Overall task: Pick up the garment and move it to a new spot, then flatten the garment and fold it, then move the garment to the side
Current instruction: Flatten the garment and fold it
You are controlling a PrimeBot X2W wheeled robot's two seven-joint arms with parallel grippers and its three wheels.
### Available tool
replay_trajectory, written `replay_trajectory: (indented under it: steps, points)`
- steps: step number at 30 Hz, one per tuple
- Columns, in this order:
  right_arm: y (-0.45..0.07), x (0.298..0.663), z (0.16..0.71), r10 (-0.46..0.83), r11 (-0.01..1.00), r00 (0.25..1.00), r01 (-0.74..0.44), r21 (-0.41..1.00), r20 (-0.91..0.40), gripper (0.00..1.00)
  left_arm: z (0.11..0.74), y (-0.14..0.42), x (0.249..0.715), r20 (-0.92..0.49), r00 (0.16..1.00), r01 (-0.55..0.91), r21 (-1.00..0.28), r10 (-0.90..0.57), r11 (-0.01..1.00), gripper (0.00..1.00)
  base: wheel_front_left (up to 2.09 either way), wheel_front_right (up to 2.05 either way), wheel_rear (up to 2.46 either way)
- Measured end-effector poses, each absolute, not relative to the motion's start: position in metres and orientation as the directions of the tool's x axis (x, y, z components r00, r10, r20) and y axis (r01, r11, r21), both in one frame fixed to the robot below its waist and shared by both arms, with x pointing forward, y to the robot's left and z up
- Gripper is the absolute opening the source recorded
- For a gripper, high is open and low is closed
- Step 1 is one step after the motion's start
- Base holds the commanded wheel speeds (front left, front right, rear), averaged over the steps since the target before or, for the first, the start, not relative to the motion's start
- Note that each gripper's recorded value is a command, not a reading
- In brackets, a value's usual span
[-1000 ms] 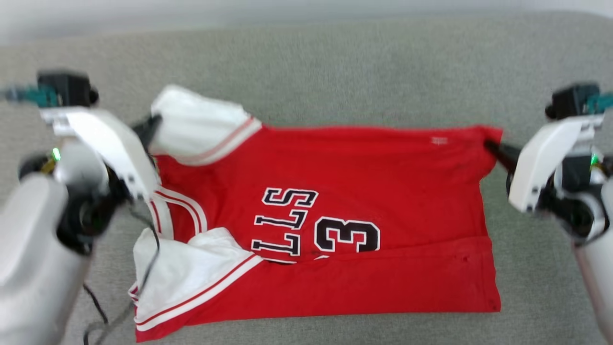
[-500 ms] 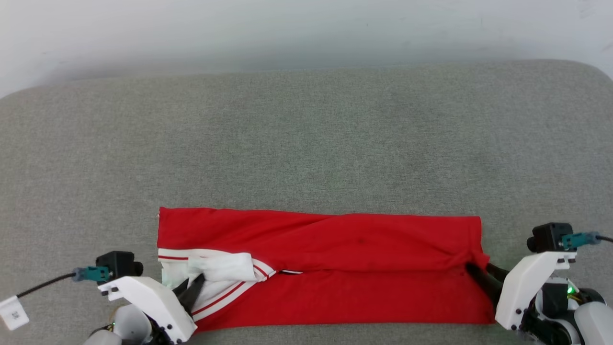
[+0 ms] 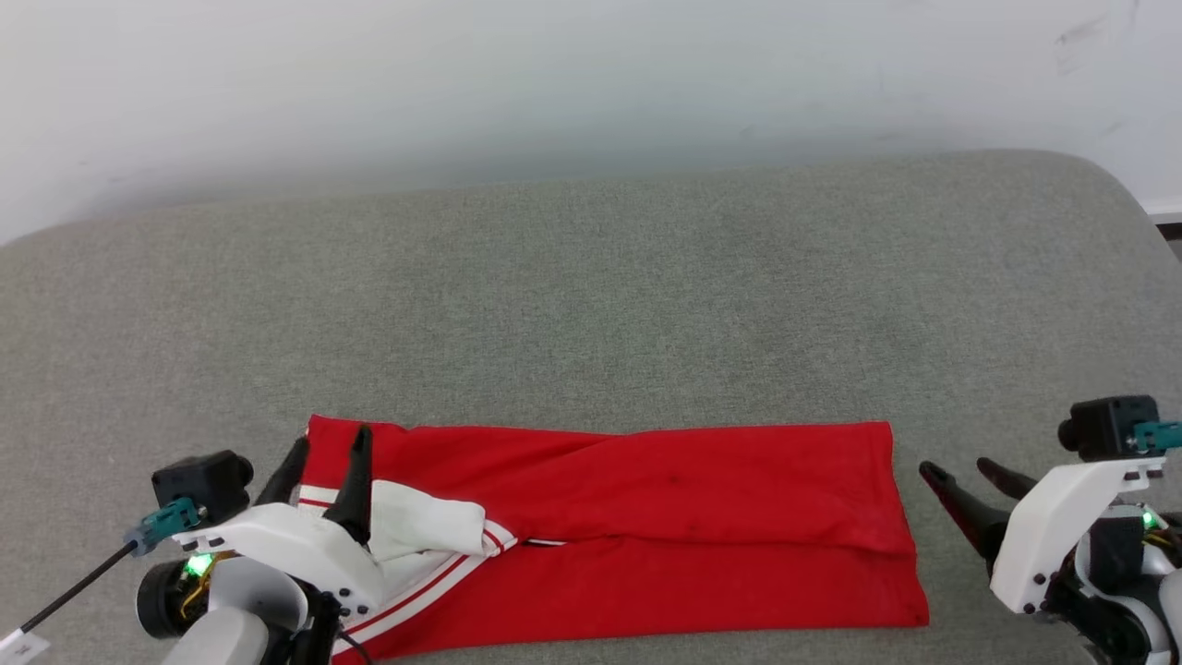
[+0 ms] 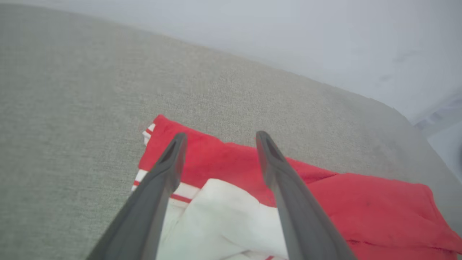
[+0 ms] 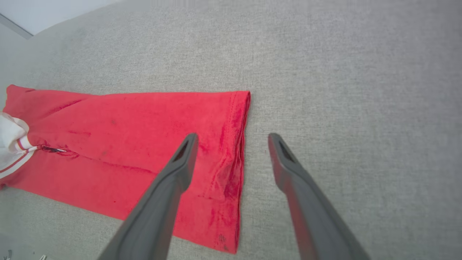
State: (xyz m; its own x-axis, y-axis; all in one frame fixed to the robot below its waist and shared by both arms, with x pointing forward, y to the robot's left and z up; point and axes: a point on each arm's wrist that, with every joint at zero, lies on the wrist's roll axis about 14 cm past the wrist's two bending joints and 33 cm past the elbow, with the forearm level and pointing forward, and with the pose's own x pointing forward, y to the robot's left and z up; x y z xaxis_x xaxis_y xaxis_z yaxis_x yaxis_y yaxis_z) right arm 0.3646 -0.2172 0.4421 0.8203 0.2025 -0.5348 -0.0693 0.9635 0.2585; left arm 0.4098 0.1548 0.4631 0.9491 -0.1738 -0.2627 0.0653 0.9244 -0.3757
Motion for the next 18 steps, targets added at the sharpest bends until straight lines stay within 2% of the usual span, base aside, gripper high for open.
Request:
replay_trajectory:
  steps: [6,12,18]
  points:
    - [-0.238,0.368,0.457,0.158,0.975,0.817,-0.04,0.218,-0.555,1.0,0.508,0.153,0.417,-0.066,0.99,0.106,-0.261,-0.127,0.96,1.0,0.0,0.0,0.0]
    - [-0.244,0.367,0.445,0.143,0.98,0.736,-0.012,0.199,-0.661,1.0,0.533,0.151,0.413,0.056,0.994,0.106,-0.197,-0.097,0.975,1.0,0.0,0.0,0.0]
    - [-0.22,0.371,0.417,0.193,0.973,0.646,-0.025,0.231,-0.739,1.0,0.539,0.155,0.412,0.097,0.993,0.082,-0.189,-0.064,0.978,1.0,0.0,0.0,0.0]
